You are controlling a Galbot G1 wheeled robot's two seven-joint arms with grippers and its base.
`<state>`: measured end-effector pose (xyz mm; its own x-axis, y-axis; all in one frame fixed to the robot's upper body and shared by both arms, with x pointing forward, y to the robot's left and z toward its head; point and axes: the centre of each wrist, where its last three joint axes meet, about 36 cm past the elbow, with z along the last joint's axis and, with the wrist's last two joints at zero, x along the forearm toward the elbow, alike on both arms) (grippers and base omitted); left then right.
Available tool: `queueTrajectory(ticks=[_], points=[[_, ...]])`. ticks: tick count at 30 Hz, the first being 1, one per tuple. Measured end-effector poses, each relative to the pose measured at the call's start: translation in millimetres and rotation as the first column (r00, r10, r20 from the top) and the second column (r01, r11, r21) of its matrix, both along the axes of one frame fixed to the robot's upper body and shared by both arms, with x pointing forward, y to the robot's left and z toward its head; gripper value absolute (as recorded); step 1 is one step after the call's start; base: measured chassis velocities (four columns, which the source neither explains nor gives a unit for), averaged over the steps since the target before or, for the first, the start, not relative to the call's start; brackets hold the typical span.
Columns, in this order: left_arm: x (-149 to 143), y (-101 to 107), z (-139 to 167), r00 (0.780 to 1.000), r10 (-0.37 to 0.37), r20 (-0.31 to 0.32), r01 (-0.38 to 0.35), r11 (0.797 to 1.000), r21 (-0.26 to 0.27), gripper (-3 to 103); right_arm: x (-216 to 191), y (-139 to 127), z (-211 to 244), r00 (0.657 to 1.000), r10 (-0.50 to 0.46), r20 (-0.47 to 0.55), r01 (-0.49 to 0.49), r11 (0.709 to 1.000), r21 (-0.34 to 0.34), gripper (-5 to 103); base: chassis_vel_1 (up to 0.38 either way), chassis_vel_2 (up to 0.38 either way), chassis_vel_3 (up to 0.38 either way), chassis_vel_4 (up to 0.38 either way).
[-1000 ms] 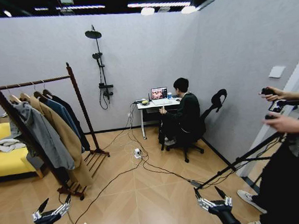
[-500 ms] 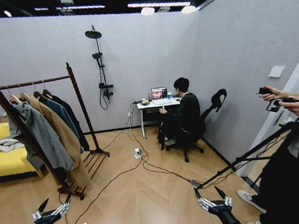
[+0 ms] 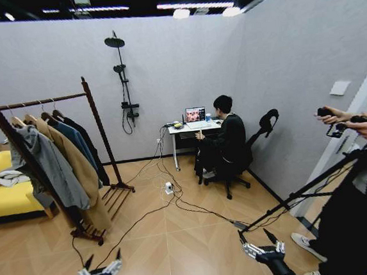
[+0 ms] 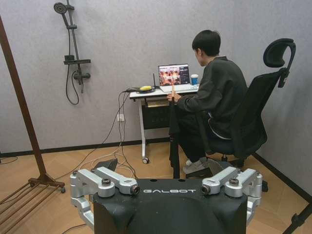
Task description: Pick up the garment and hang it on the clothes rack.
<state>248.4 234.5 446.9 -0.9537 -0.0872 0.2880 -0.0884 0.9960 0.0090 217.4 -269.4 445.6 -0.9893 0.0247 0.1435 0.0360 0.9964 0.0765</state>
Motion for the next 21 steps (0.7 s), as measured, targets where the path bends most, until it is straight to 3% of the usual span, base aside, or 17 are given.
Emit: queueTrajectory(ticks=[8, 15, 21], points=[[-1, -4, 1, 1.000, 0.000, 0.001, 0.000, 1.000, 0.000, 100, 0, 0, 0, 1.000, 0.000, 0.000, 0.000, 1.000, 0.000, 100, 0.000, 0.000, 0.000, 0.000], [13, 12, -47, 0.983, -0.115, 0.140, 0.124, 0.990, -0.063, 100, 0, 0, 0, 1.000, 0.000, 0.000, 0.000, 1.000, 0.000, 100, 0.000, 0.000, 0.000, 0.000], [16, 19, -61, 0.973, -0.142, 0.184, 0.158, 0.985, -0.074, 100, 0, 0, 0, 1.000, 0.000, 0.000, 0.000, 1.000, 0.000, 100, 0.000, 0.000, 0.000, 0.000]])
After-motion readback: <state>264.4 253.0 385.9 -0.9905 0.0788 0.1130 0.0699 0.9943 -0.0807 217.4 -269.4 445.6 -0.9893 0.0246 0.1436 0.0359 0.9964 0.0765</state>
